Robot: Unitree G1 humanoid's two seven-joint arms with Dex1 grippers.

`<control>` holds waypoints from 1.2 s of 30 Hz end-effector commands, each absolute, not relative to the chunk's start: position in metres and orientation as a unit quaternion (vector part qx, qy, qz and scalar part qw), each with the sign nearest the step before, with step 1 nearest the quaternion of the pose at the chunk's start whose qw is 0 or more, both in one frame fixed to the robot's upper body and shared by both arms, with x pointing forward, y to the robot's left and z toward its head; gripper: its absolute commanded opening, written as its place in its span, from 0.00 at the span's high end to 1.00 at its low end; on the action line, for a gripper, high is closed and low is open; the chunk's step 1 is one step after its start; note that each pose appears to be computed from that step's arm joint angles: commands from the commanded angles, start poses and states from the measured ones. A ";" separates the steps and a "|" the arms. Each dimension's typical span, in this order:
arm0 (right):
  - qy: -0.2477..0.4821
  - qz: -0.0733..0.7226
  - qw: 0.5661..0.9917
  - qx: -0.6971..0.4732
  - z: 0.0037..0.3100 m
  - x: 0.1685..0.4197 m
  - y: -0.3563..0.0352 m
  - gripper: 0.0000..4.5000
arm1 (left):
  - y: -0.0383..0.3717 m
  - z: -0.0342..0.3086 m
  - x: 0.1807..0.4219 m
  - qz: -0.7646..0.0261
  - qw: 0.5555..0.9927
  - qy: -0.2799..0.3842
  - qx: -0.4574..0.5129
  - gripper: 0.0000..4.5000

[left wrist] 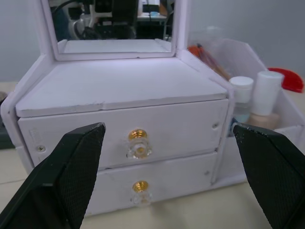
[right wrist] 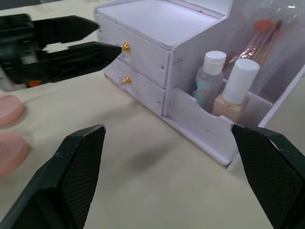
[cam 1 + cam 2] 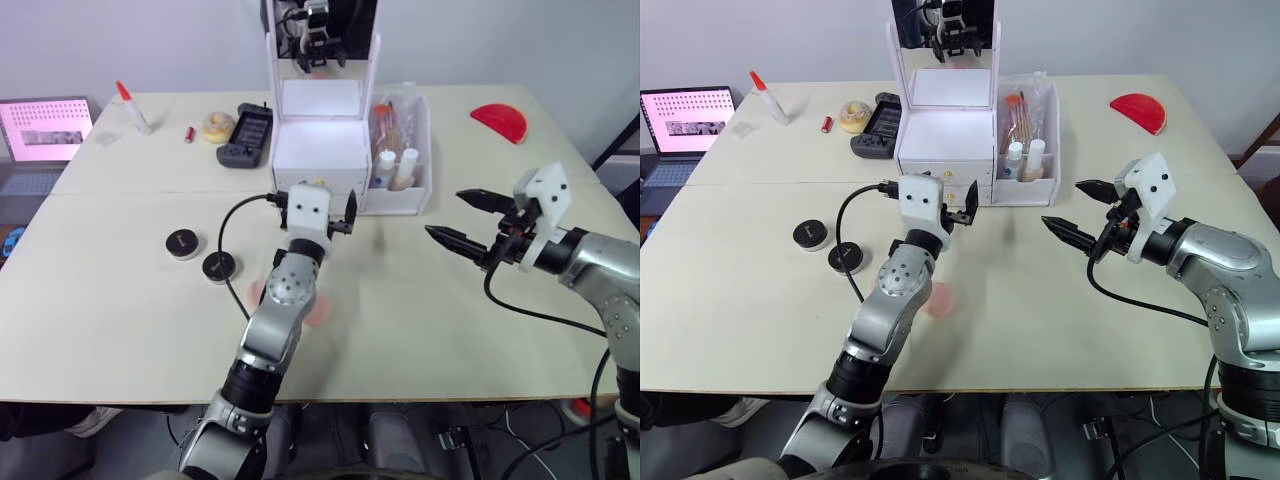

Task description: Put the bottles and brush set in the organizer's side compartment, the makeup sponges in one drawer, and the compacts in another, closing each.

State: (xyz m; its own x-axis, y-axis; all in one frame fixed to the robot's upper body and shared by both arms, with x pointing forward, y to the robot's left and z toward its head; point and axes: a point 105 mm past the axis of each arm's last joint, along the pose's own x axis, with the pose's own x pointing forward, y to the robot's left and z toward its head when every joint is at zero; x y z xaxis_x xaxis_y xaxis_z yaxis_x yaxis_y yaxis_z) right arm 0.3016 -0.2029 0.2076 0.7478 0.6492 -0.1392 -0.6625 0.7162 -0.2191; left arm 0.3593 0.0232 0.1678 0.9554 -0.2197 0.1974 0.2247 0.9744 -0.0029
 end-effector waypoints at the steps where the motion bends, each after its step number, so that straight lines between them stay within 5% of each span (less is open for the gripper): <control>1: 0.009 0.356 0.924 -0.140 0.219 0.298 -0.203 0.01 | 0.026 0.174 0.366 -0.090 0.990 -0.110 -0.017 0.00; 21: 0.007 0.354 0.926 -0.134 0.217 0.296 -0.202 0.01 | 0.013 0.178 0.382 -0.092 0.990 -0.110 -0.018 0.00; 25: 0.006 0.354 0.926 -0.133 0.217 0.296 -0.202 0.00 | 0.012 0.177 0.381 -0.094 0.990 -0.108 -0.018 0.29; 30: 0.008 0.352 0.927 -0.133 0.216 0.295 -0.203 0.00 | 0.010 0.179 0.382 -0.096 0.989 -0.110 -0.018 0.88; 36: 0.008 0.352 0.926 -0.133 0.216 0.295 -0.202 0.00 | 0.007 0.178 0.378 -0.107 0.988 -0.111 -0.019 0.94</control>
